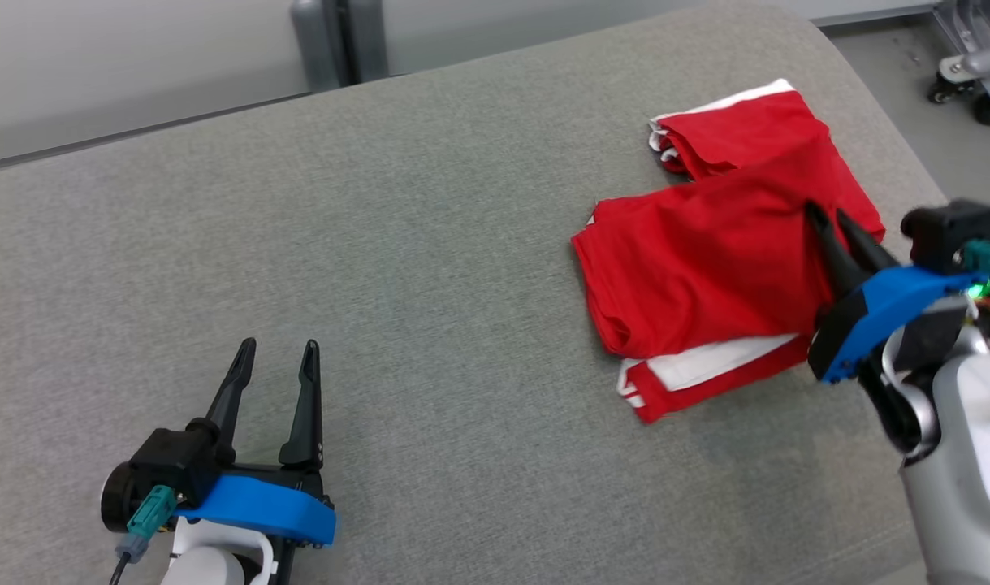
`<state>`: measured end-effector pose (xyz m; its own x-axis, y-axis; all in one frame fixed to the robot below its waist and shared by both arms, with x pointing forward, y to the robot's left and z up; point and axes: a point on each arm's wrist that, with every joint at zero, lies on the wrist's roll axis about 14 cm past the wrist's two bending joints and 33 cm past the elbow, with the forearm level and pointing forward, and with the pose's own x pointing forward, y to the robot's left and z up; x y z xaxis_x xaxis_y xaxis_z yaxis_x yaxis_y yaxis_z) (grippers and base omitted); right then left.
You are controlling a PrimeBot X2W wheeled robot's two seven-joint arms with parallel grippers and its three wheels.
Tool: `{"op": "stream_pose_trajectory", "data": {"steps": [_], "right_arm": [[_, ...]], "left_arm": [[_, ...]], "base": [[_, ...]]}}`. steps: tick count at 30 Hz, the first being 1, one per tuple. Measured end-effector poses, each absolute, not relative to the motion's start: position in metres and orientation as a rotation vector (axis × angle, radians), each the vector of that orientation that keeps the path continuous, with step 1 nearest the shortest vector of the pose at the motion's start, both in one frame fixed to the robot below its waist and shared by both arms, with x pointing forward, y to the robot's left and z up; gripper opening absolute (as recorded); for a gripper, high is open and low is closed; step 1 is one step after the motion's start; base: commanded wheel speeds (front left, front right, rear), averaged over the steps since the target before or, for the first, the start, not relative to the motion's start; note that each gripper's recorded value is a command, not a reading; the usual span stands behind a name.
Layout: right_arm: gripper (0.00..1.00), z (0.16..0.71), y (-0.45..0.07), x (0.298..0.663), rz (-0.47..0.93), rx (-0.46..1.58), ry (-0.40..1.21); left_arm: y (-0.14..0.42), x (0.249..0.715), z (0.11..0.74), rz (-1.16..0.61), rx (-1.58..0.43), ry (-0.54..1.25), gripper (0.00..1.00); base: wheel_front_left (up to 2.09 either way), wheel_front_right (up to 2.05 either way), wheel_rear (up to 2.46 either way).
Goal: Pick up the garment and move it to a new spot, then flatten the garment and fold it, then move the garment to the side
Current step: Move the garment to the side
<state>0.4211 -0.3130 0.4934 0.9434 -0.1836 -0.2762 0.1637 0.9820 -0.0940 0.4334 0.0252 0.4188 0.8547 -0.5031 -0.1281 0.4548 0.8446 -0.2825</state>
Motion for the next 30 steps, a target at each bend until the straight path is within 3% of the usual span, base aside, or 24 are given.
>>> {"op": "stream_pose_trajectory", "data": {"steps": [12, 25, 26, 27, 28, 30], "right_arm": [[0.00, 0.532, -0.311, 0.478, -0.092, -0.190, 0.284], [0.00, 0.544, -0.395, 0.496, -0.269, -0.262, 0.350], [0.15, 0.541, -0.400, 0.496, -0.285, -0.263, 0.354], [0.47, 0.538, -0.406, 0.496, -0.300, -0.270, 0.361], [1.00, 0.535, -0.409, 0.496, -0.311, -0.280, 0.360], [1.00, 0.533, -0.416, 0.498, -0.335, -0.288, 0.339]], "left_arm": [[0.062, 0.425, 0.422, -0.389, -0.258, 0.189, 1.00], [0.097, 0.414, 0.413, -0.288, -0.252, 0.205, 1.00], [0.099, 0.414, 0.412, -0.282, -0.251, 0.208, 1.00], [0.100, 0.414, 0.411, -0.278, -0.250, 0.209, 1.00], [0.102, 0.415, 0.410, -0.276, -0.250, 0.210, 1.00], [0.104, 0.417, 0.409, -0.270, -0.249, 0.213, 1.00]], "base": [[0.00, 0.00, 0.00], [0.00, 0.00, 0.00], [0.00, 0.00, 0.00], [0.00, 0.00, 0.00], [0.00, 0.00, 0.00], [0.00, 0.00, 0.00]]}}
